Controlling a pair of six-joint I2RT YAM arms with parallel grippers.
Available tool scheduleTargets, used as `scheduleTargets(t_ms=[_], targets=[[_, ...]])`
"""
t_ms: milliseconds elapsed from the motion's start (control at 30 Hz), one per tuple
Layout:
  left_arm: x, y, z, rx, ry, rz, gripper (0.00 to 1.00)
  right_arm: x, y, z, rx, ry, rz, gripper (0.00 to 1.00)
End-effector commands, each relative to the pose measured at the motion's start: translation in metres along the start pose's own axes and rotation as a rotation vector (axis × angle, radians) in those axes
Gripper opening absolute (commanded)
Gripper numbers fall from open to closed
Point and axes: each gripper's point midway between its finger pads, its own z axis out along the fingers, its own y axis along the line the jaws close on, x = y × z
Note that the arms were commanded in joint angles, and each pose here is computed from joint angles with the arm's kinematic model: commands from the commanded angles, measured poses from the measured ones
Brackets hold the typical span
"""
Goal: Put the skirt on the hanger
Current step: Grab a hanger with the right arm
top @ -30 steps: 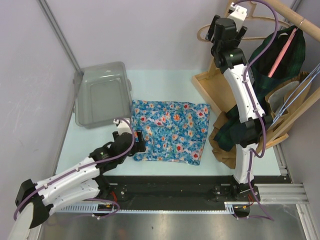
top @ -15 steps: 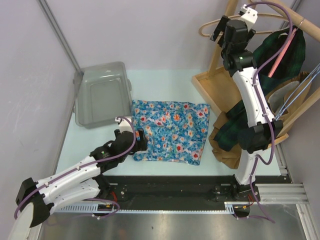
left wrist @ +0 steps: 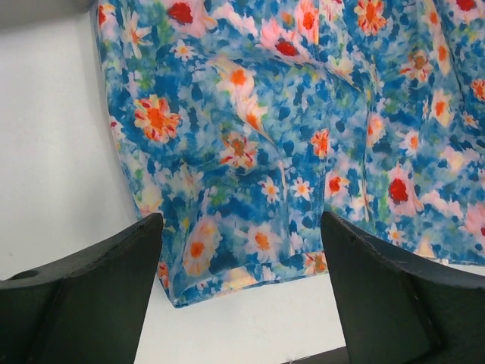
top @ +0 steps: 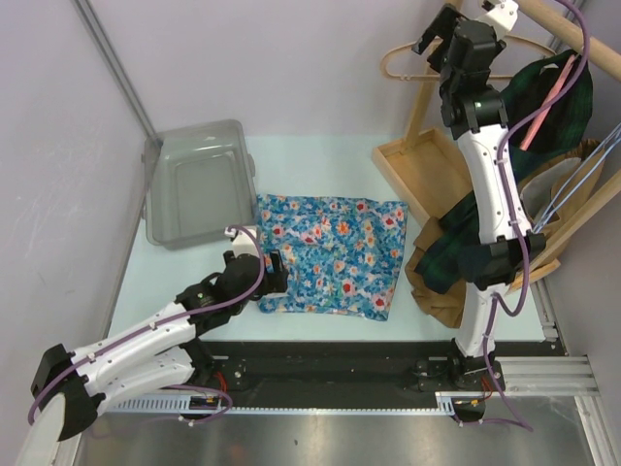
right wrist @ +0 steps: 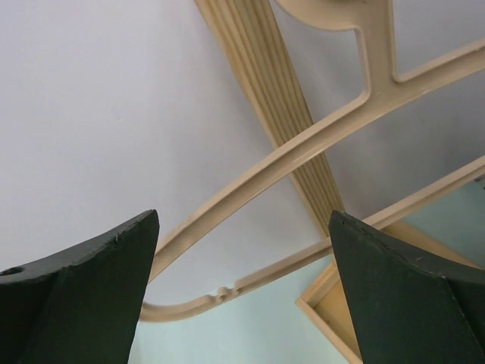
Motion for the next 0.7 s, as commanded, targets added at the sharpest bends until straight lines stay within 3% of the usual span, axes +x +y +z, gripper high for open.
scheduleTargets(t_ms=[0, 300, 667], targets=[[-0.024, -0.016, -0.006, 0.048, -0.052, -0.007, 0.89, 0.001, 0.001, 0.022, -0.008, -0.034, 0.071, 1.0], [-0.024, -0.014, -0.007, 0.04, -0.048, -0.004, 0.89, 0.027, -0.014, 0.044, 0.058, -0.02, 0.026, 1.0], [-0.02, -0.019, -0.004, 0.058, -0.032, -0.004, 0.89, 0.019, -0.046, 0.034, 0.198, -0.041, -0.07, 0.9]])
